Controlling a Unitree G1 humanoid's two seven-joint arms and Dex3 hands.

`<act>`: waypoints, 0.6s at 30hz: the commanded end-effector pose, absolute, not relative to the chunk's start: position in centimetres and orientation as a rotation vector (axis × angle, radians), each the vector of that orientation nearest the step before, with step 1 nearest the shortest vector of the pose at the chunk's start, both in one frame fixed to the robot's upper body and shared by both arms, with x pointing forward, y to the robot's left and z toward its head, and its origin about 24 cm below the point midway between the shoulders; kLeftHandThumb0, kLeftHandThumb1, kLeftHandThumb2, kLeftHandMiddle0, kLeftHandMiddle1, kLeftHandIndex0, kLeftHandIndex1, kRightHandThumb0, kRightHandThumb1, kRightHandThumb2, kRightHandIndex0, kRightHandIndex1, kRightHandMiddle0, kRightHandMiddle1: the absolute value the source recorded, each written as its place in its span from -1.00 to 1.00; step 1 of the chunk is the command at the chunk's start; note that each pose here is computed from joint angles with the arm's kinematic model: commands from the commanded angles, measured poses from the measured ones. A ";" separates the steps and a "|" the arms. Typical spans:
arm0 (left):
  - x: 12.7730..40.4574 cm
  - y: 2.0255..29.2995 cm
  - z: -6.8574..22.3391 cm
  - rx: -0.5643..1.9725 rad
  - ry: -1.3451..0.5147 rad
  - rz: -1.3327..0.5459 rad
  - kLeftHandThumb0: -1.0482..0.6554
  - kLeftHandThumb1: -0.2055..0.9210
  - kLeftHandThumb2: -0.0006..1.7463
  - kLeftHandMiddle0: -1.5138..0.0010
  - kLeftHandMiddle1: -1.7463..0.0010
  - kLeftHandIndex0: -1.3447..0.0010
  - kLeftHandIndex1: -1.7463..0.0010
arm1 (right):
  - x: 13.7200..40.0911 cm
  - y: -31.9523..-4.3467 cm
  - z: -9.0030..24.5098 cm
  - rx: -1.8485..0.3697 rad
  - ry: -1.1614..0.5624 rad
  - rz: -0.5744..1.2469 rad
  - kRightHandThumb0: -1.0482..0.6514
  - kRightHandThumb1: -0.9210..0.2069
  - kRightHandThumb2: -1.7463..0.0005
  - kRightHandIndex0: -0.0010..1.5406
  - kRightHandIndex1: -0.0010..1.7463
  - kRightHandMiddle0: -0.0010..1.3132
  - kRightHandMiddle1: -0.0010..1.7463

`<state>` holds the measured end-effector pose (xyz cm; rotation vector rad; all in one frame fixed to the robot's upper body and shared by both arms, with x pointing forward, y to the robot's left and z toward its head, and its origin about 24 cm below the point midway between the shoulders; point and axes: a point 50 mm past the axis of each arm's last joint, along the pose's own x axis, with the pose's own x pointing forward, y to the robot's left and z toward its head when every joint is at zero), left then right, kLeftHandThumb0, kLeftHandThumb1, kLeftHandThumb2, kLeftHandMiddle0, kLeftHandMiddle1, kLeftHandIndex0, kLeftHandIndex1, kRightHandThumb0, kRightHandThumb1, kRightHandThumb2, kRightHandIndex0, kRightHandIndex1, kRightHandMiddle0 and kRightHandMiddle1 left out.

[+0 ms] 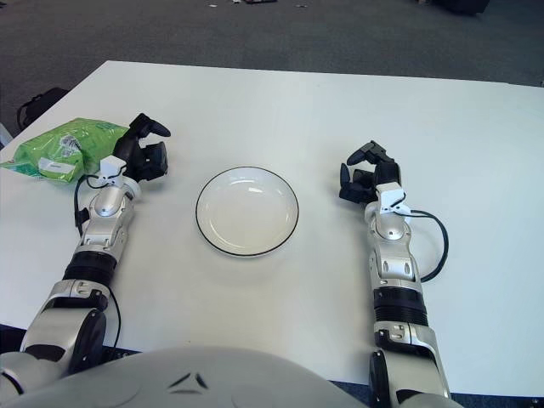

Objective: Put the snack into the plate.

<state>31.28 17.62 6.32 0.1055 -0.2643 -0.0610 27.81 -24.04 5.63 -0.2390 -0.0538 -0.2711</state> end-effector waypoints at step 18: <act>28.3 17.0 1.1 0.056 -0.112 -0.080 -0.23 0.46 0.07 -0.61 -1.00 0.43 -1.00 | 25.1 -23.3 0.9 -0.196 0.135 -0.267 -0.33 0.05 -0.49 0.74 1.00 -0.08 1.00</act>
